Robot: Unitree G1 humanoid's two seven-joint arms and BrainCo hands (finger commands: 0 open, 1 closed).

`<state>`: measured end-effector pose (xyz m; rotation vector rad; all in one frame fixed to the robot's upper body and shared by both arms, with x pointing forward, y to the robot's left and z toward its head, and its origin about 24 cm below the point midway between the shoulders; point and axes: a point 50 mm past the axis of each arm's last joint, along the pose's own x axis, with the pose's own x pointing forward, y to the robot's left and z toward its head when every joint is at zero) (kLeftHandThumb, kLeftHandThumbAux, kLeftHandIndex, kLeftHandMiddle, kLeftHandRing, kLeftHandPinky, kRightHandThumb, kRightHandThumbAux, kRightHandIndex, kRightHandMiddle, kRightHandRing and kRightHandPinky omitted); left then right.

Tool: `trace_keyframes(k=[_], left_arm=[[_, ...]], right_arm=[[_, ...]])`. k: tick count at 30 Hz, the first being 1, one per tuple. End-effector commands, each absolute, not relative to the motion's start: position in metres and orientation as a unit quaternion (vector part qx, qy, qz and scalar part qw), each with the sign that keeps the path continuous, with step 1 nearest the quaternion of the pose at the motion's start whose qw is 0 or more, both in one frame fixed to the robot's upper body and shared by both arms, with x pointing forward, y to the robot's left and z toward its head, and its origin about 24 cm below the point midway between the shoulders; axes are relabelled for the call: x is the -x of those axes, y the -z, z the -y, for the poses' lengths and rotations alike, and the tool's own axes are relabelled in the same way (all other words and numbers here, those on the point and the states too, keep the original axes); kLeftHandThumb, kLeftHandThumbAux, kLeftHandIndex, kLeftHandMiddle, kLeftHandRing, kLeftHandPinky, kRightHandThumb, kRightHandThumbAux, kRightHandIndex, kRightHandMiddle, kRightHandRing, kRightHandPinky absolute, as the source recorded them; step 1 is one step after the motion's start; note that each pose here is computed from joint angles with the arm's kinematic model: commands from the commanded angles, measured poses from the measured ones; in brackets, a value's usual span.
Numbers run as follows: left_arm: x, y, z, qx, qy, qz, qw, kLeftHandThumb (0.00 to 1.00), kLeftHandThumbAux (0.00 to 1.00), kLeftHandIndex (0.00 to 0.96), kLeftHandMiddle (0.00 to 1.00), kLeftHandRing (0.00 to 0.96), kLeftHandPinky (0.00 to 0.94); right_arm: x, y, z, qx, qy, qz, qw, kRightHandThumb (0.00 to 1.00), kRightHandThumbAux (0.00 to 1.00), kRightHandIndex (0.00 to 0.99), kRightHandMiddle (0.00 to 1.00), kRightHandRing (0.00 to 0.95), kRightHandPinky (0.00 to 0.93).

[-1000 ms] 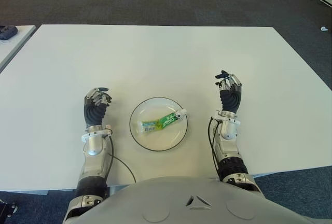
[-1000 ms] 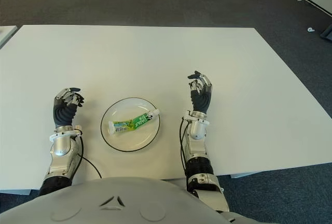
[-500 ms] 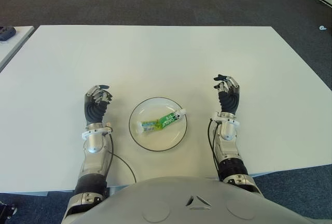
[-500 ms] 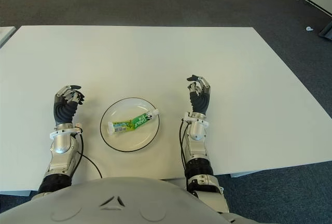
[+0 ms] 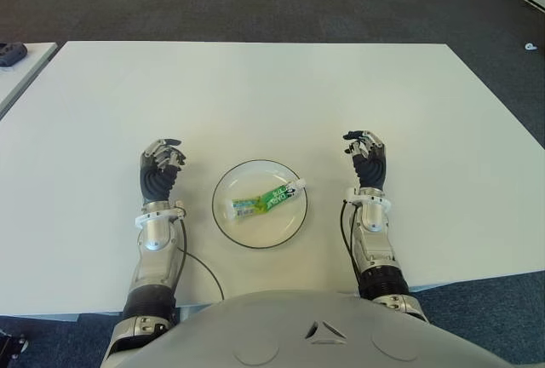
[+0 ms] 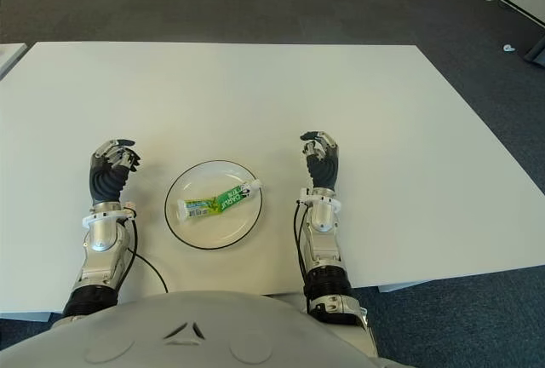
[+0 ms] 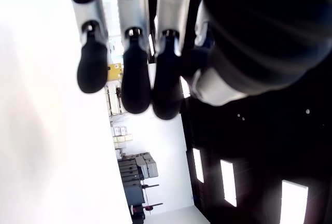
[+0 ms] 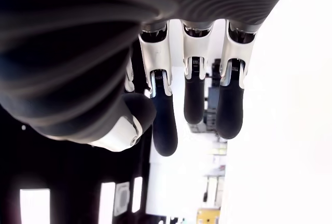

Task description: Put the toothpaste on the table into the plate.

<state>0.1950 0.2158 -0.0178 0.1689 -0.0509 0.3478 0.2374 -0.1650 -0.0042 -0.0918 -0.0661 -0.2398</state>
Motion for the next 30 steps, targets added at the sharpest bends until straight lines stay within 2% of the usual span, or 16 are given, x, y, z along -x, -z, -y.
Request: trace_keyframes(k=[1, 30], left_arm=[[-0.195, 0.019, -0.213, -0.085, -0.158, 0.017, 0.984, 0.697, 0.720, 0.434, 0.652, 0.647, 0.652], [-0.191, 0.024, -0.211, -0.076, -0.156, 0.010, 0.985, 0.697, 0.719, 0.433, 0.651, 0.644, 0.642]], right_arm=[[-0.236, 0.008, 0.163, 0.054, 0.111, 0.014, 0.992, 0.708, 0.730, 0.428, 0.473, 0.455, 0.469], [-0.235, 0.021, 0.158, 0.093, 0.079, -0.071, 0.990, 0.717, 0.732, 0.423, 0.439, 0.416, 0.420]])
